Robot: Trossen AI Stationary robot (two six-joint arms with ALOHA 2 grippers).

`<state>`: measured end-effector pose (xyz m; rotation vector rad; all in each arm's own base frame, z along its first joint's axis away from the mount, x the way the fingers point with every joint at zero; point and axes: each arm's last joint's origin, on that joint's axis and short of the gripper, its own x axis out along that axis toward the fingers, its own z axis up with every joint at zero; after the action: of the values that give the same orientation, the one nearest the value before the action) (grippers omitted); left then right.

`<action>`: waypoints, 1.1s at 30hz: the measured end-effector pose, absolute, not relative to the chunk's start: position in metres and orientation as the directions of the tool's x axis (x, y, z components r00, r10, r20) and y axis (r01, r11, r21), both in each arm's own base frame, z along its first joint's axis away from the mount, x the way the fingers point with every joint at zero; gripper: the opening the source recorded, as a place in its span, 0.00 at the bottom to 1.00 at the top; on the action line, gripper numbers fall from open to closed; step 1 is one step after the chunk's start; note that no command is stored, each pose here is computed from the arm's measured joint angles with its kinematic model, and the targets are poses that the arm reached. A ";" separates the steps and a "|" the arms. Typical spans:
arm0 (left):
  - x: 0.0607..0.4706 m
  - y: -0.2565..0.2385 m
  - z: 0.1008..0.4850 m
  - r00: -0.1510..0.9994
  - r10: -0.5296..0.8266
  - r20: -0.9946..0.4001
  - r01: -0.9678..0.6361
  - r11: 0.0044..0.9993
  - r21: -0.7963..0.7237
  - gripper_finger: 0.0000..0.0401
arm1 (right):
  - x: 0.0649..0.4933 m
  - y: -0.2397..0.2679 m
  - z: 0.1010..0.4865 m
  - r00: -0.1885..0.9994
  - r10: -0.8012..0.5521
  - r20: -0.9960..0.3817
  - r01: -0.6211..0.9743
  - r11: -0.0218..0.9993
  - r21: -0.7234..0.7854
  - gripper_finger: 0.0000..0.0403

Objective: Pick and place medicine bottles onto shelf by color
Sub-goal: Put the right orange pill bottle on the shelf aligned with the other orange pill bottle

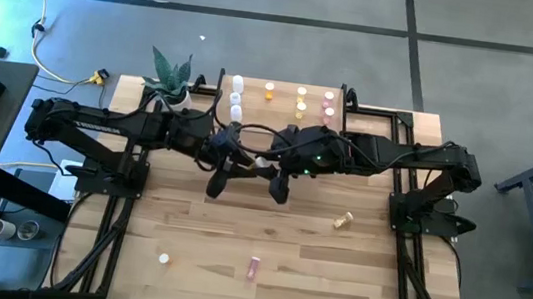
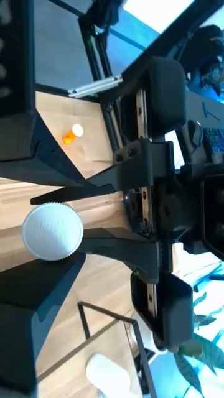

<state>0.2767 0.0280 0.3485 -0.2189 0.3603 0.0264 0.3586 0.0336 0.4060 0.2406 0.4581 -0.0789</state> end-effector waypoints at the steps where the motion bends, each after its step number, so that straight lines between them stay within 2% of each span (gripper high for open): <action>1: 0.277 0.029 0.349 0.936 -0.009 -0.352 -0.068 0.976 -0.208 0.23 | 0.359 0.033 0.406 0.894 -0.030 -0.446 0.140 0.966 0.216 0.43; 21: 0.261 0.041 0.363 0.954 0.035 -0.297 -0.076 0.989 -0.126 0.23 | 0.357 0.028 0.401 0.869 -0.054 -0.491 0.219 0.933 0.285 0.43; 29: 0.257 0.054 0.364 0.947 0.132 -0.293 -0.163 0.983 -0.084 0.23 | 0.348 0.005 0.404 0.836 -0.180 -0.519 0.343 0.909 0.237 0.43; 33: 0.255 0.063 0.365 0.943 0.172 -0.287 -0.193 0.980 -0.048 0.23 | 0.336 -0.017 0.416 0.838 -0.243 -0.488 0.387 0.896 0.219 0.43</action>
<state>0.2551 0.0627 0.3649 -0.0758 0.2855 0.1860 0.3356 -0.0170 0.4157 0.3189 0.4699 -0.3392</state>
